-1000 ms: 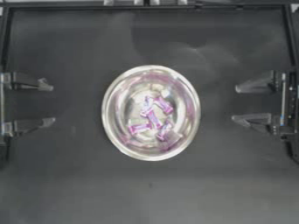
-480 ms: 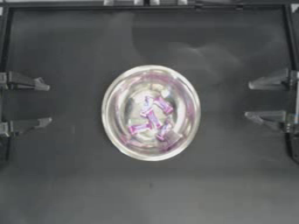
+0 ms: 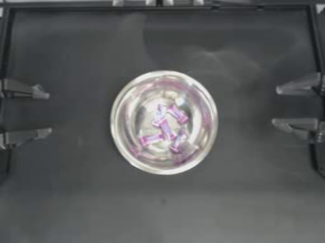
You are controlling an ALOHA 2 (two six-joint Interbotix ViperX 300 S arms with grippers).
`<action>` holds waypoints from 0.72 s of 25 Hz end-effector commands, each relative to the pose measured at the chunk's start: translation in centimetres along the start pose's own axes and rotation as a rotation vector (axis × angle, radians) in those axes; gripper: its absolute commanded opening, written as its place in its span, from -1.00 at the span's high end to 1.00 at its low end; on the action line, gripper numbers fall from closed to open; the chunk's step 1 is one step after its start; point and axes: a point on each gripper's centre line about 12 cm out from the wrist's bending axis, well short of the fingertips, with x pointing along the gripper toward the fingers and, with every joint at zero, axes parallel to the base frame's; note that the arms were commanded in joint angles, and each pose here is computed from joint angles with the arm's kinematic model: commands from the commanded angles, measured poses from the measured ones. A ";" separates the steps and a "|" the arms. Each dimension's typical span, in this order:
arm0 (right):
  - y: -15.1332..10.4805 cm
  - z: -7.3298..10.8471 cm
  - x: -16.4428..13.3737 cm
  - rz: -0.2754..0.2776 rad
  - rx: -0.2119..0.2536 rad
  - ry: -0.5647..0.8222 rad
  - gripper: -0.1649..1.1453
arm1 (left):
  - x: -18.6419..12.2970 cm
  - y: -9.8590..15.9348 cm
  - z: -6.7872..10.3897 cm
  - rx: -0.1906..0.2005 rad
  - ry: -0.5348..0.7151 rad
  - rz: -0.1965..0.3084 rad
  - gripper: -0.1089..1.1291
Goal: Put candies in bowl
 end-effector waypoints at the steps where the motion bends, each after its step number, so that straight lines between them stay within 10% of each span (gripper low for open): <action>1: -0.1 0.6 -0.5 -0.008 0.001 -0.021 -0.81 | 0.0 0.1 0.5 -0.001 -0.012 0.007 -0.79; 18: -0.8 -0.1 -2.6 0.002 0.042 -0.104 -0.81 | -2.2 0.5 -0.5 -0.023 -0.050 0.043 -0.79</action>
